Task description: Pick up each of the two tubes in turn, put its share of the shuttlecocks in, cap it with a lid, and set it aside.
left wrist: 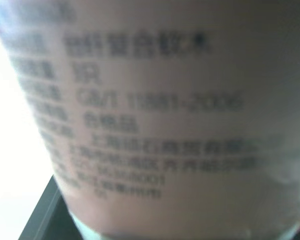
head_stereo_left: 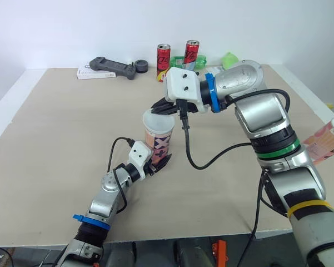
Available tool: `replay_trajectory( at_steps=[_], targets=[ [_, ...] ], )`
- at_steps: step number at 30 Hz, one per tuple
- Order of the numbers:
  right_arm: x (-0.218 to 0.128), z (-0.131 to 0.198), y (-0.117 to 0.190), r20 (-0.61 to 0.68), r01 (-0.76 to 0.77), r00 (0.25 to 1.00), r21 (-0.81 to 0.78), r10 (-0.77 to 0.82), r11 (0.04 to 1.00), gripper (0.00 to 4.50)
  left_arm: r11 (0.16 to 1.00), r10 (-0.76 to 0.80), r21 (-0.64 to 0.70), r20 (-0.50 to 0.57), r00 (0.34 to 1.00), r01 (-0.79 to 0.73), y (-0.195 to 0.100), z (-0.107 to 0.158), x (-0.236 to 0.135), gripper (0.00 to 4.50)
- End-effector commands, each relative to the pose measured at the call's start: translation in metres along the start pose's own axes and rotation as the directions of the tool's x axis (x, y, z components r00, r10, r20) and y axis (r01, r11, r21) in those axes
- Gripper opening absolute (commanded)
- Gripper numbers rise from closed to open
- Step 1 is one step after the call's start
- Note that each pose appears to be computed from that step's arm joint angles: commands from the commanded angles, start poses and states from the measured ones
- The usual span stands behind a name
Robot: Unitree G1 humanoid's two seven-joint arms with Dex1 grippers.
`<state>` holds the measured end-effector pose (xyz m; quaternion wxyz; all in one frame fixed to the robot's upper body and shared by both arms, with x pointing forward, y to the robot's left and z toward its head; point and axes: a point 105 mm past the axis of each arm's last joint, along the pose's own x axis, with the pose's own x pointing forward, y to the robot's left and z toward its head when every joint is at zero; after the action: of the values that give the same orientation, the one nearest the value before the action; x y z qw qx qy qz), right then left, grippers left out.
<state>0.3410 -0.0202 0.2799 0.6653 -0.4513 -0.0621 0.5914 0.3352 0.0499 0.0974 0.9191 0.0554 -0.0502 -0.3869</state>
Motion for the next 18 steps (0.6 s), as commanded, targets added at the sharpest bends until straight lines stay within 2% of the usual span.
replay_trajectory(
  at_steps=[1, 11, 18],
  targets=[
    [-0.005, 0.005, -0.007, -0.015, 0.022, 1.000, -0.044, -0.023, 0.999, 0.06, 0.999, 0.001, -0.036, -0.078, 0.997, -0.004, -0.003, -0.021, -0.005, 2.98],
    [-0.005, 0.003, -0.004, -0.024, 0.006, 1.000, -0.044, -0.007, 0.999, 0.06, 0.999, 0.000, -0.036, -0.075, 0.997, -0.003, -0.004, -0.021, -0.004, 2.98],
    [-0.004, 0.004, 0.010, -0.024, -0.060, 0.998, -0.031, 0.059, 0.998, 0.06, 0.999, 0.001, -0.038, -0.076, 0.997, -0.004, -0.005, -0.021, -0.005, 2.98]
  ],
)
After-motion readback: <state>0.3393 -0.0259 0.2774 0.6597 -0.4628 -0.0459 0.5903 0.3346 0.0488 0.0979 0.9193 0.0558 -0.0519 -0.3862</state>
